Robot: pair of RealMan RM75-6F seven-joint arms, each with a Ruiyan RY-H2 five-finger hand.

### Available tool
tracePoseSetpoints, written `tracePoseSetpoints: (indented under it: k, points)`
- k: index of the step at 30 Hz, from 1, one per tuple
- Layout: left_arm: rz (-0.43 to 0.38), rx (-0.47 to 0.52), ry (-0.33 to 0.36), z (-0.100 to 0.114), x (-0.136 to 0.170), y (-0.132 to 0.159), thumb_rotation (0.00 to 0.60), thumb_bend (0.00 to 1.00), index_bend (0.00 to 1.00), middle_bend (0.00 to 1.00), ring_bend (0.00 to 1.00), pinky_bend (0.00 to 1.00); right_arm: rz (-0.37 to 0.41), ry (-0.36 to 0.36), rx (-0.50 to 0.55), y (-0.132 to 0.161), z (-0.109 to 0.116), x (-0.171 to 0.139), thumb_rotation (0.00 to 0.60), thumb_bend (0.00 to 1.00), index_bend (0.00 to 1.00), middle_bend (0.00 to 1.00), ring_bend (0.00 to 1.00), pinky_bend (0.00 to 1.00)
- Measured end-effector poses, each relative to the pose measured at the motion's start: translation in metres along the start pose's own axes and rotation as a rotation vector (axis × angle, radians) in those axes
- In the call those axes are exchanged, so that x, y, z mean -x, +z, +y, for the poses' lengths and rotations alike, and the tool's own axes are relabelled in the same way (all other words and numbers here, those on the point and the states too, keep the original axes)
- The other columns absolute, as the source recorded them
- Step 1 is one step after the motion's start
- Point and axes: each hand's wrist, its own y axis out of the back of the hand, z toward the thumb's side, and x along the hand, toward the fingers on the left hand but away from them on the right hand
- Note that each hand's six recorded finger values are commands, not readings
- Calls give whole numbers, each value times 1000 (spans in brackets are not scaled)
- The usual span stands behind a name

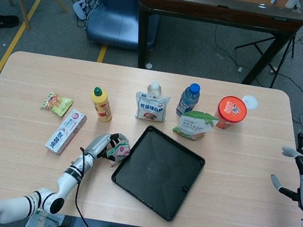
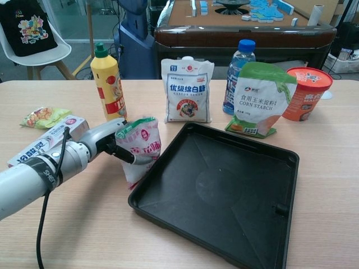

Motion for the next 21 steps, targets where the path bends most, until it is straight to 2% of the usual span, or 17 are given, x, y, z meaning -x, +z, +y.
tracePoseSetpoints:
  k: [3, 11, 21]
  points:
    - [-7, 5, 10, 2, -1, 0, 600, 221, 432, 485, 471, 606, 1, 0, 0, 0, 0, 0, 600, 237, 248, 315, 163, 202]
    - [-48, -54, 27, 15, -1, 5, 600, 221, 437, 501, 482, 624, 6, 0, 5, 1, -1, 2, 600, 237, 248, 316, 163, 202]
    - [-157, -306, 54, 41, 6, 24, 600, 220, 427, 501, 477, 624, 25, 4, 11, 6, -4, 5, 600, 237, 248, 315, 163, 202]
